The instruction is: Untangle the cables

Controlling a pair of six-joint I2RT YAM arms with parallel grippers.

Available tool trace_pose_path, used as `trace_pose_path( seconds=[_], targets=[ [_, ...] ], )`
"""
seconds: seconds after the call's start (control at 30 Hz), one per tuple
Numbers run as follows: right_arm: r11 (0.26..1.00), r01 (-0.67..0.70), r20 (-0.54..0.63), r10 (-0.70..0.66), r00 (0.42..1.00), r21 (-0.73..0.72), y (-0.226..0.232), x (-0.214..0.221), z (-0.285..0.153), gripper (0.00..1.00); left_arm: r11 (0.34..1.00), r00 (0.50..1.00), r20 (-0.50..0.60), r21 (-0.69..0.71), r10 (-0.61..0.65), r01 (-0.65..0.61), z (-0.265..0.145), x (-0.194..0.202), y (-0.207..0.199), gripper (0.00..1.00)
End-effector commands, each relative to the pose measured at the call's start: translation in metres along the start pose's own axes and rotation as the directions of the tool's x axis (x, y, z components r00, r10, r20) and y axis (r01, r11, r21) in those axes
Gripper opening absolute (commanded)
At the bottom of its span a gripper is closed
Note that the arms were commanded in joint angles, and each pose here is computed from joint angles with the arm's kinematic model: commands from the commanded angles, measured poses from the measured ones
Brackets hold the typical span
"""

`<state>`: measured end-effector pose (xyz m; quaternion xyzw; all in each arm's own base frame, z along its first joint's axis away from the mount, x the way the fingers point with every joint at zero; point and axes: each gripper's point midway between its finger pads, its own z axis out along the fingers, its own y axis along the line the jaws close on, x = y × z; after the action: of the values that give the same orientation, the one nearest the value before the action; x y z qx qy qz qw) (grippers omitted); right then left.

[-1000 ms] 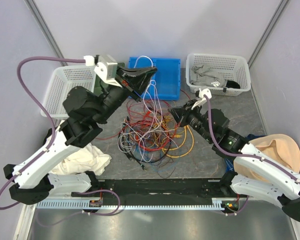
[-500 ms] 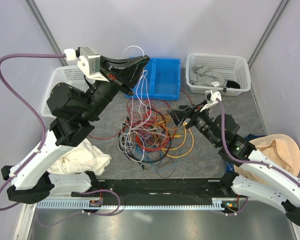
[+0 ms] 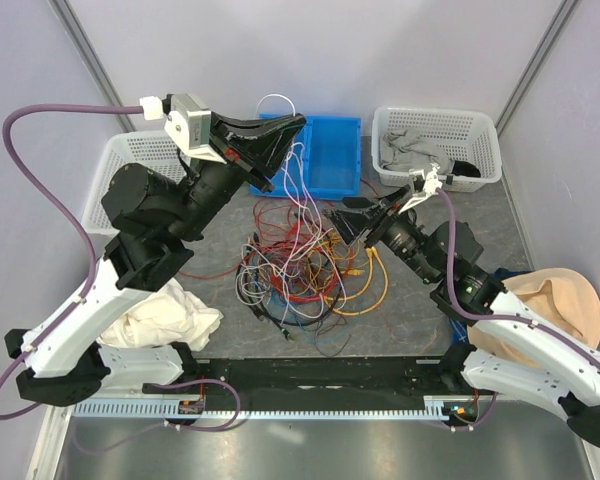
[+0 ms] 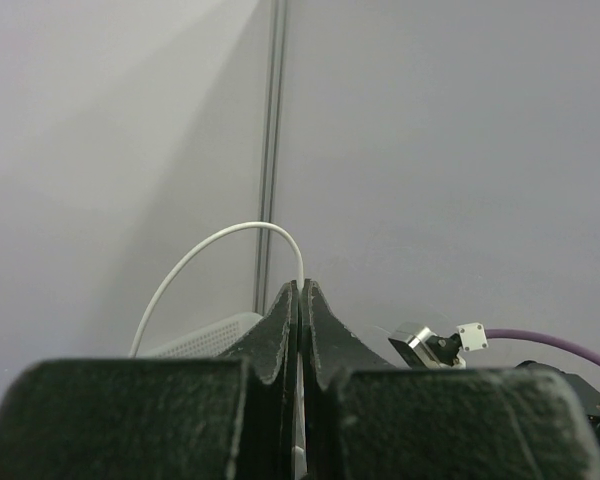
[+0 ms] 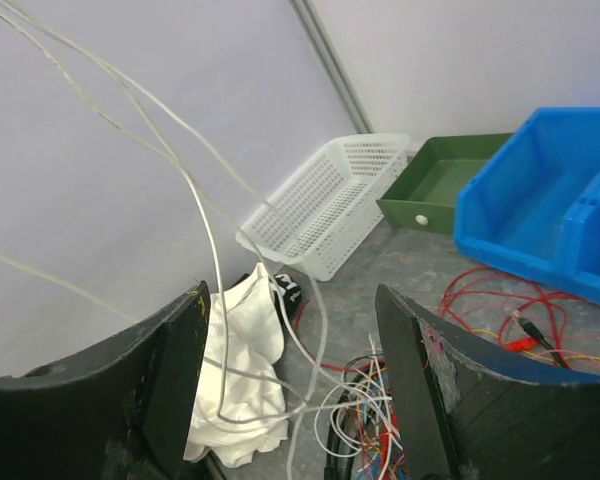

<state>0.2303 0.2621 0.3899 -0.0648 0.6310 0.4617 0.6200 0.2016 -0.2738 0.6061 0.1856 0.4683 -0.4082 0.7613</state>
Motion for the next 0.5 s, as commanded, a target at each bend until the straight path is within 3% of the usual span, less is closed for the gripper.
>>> trace_pose_path(
  seconds=[0.0,0.3,0.4,0.47],
  targets=[
    [0.989,-0.026,0.062,0.035,0.997,-0.146,0.035,-0.025,0.005,0.74,1.000,1.000,-0.008,0.025,0.012,-0.011,0.001,0.004,-0.003,0.02],
    [0.977,-0.063,-0.010,0.062,0.998,-0.204,0.043,-0.003,0.020,0.68,0.999,1.000,-0.024,0.033,0.006,-0.005,0.003,0.013,-0.005,0.02],
    [0.975,-0.073,-0.027,0.069,0.997,-0.211,0.042,0.004,0.023,0.54,0.999,1.000,-0.027,0.036,0.004,-0.003,0.003,0.014,-0.006,0.02],
    [0.974,-0.078,-0.037,0.072,0.997,-0.211,0.041,0.009,0.024,0.35,0.999,1.000,-0.029,0.037,0.004,-0.003,0.003,0.015,-0.006,0.02]
  ],
)
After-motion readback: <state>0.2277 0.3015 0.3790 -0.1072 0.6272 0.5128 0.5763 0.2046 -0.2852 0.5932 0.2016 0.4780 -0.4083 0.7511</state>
